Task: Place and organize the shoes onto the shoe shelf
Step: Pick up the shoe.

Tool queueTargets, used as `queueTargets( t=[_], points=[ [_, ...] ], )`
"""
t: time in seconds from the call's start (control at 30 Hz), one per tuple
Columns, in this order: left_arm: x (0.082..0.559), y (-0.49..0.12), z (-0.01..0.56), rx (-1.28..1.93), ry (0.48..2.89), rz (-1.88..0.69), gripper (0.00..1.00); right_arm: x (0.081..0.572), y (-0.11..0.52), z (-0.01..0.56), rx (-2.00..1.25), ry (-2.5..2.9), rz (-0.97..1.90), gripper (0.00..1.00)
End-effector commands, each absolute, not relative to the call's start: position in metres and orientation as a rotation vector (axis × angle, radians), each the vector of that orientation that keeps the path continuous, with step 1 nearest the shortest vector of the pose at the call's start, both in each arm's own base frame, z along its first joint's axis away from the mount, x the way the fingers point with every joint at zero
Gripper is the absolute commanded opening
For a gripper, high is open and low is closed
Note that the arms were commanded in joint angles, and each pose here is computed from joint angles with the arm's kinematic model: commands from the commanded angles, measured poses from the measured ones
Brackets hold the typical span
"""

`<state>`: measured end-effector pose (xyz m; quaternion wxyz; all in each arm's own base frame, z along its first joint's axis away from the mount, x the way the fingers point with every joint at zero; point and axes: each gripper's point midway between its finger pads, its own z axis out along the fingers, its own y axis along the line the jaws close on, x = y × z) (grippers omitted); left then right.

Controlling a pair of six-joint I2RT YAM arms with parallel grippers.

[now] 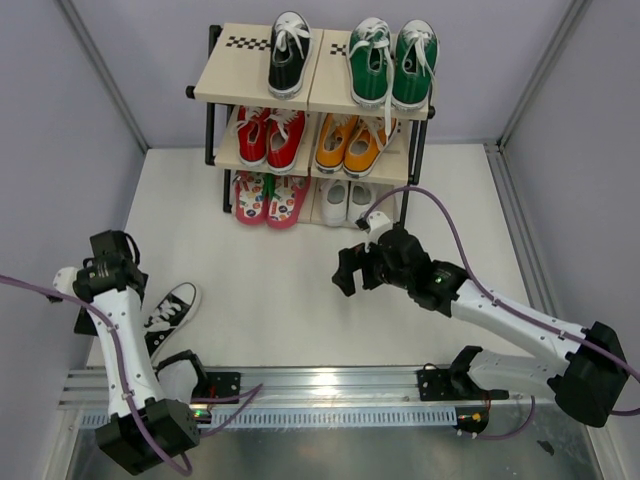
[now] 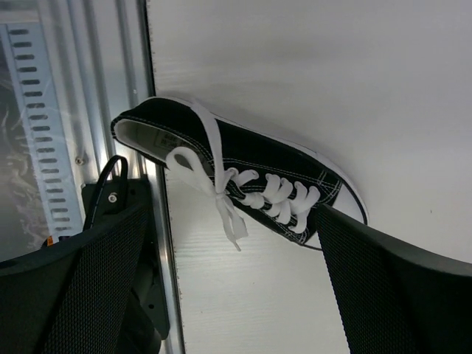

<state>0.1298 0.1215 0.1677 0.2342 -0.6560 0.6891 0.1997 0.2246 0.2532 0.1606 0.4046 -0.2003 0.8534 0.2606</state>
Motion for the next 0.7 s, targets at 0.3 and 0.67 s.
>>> queueTargets(
  t=[0.3,0.67],
  points=[
    [0.120,0.126,0.130,-1.925,1.790,0.553,0.99,0.231,0.266,0.172,-0.552,2.170,0.664,0.99],
    [0.143,0.137,0.101,-1.862,1.703,0.455,0.98,0.233,0.263,0.172,-0.520,2.214,0.635,1.00]
  ],
)
